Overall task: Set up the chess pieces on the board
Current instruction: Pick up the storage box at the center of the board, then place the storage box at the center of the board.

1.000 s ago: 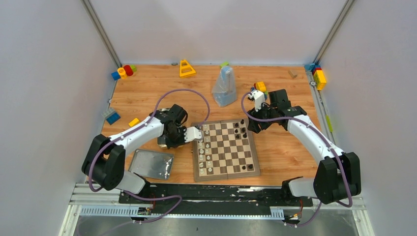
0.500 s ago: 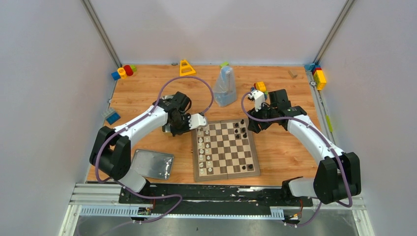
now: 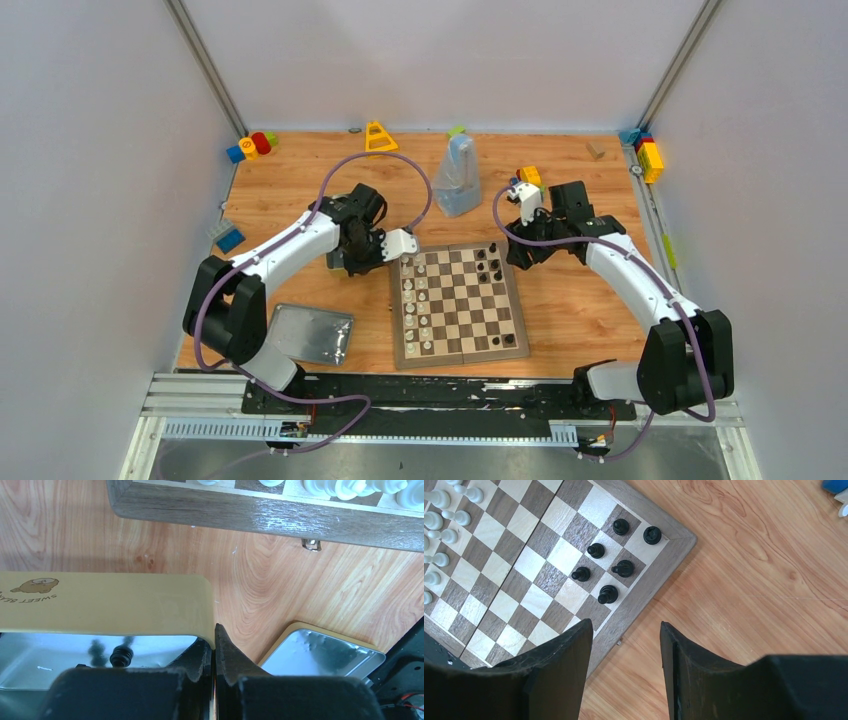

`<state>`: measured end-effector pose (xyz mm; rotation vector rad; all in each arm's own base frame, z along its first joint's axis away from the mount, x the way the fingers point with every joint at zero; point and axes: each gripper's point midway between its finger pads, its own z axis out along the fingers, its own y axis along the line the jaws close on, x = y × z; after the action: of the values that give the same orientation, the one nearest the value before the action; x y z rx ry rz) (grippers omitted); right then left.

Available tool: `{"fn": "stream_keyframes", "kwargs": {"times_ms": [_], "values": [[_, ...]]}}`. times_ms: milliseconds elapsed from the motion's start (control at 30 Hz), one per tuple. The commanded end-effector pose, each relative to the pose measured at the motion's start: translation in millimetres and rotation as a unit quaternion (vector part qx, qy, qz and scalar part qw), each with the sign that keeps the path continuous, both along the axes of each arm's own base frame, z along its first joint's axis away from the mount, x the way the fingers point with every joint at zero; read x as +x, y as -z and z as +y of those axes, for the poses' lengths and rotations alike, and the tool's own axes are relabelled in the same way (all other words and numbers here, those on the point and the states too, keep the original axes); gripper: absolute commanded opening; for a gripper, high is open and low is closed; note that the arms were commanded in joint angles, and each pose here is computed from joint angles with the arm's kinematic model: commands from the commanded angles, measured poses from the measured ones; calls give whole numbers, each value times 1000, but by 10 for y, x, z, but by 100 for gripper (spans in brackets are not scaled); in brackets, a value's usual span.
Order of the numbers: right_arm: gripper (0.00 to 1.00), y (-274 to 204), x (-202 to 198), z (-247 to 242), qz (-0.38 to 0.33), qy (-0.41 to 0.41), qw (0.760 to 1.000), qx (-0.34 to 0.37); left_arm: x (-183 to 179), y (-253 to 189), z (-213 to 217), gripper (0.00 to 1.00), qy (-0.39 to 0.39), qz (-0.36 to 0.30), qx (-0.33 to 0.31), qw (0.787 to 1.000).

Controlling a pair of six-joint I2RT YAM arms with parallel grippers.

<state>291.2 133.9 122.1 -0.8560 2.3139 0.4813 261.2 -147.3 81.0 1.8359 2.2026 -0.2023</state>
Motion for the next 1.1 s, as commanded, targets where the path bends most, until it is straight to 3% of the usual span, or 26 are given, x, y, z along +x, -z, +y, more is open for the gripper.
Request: {"fn": "stream_keyframes", "kwargs": {"times_ms": [0,200,400,700,833,1067], "values": [[53,-88,74,-11,-16,12,1000,6,24,-102,-11,3,2,-11,-7,1000],[53,-121,94,18,-14,11,1000,15,-69,-19,-11,3,3,6,-13,1000],[52,-361,254,323,-2,-17,997,73,-169,-104,-64,1,-9,9,-40,999],[54,-891,944,1175,3,-41,989,141,-385,-278,-11,0,3,-49,-28,998],[58,-993,1087,1553,-3,-86,985,150,-577,-321,21,0,40,-48,-11,998],[67,-1078,972,2050,-28,-180,971,153,-959,-401,116,0,142,-45,41,988]]}}
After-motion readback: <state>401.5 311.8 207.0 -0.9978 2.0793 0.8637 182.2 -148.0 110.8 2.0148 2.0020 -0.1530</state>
